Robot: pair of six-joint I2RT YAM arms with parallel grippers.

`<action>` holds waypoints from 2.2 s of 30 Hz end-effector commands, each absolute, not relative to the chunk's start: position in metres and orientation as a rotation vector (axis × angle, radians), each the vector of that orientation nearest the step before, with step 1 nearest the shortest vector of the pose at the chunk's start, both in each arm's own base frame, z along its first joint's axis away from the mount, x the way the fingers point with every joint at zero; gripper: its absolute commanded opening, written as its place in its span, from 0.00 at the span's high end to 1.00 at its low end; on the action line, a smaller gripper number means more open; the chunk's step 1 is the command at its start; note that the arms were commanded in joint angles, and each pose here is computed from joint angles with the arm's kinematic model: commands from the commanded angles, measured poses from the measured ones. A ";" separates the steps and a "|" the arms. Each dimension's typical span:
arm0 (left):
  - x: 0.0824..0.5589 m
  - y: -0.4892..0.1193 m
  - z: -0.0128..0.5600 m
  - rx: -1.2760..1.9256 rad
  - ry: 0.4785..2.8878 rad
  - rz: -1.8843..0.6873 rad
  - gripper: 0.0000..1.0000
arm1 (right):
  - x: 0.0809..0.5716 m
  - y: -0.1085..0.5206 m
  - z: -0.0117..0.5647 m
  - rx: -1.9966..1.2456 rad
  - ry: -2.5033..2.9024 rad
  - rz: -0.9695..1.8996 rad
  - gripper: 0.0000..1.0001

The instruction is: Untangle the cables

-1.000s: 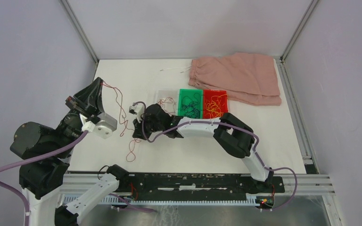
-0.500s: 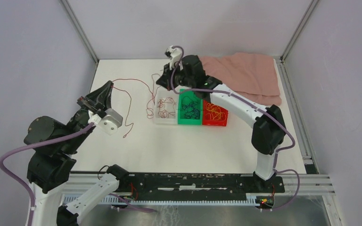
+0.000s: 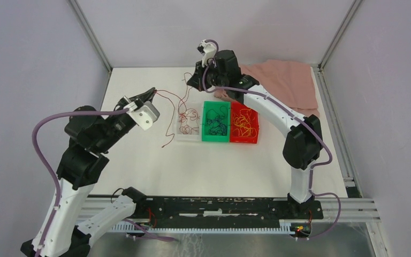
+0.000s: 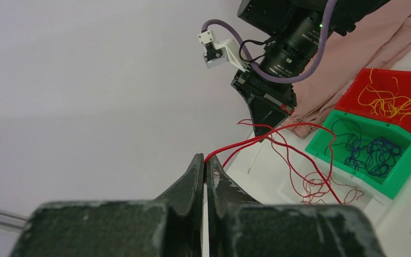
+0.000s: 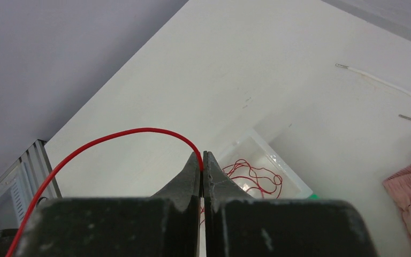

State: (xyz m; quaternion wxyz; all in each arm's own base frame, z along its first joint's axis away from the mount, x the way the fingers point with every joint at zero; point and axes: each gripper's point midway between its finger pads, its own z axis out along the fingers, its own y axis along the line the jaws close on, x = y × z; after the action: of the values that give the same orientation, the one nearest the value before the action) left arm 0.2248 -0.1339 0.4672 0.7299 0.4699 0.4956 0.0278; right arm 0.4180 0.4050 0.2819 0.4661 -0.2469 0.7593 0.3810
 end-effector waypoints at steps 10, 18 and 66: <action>0.275 -0.144 0.418 0.948 1.244 0.049 0.97 | 0.448 0.394 0.216 -0.564 2.020 0.825 0.78; 0.334 -0.141 0.403 0.868 1.348 0.179 0.97 | 0.435 0.374 0.199 -0.590 2.093 0.733 0.05; 0.428 -0.191 0.102 1.560 1.700 0.140 0.95 | 0.376 0.120 0.216 0.175 2.116 0.177 0.01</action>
State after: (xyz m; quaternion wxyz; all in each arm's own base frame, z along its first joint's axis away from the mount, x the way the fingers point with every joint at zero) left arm 0.4261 -0.1768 0.1075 0.4148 0.5989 0.6802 0.0812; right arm 0.3740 0.1239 0.2058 0.4733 0.0582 0.8762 0.0693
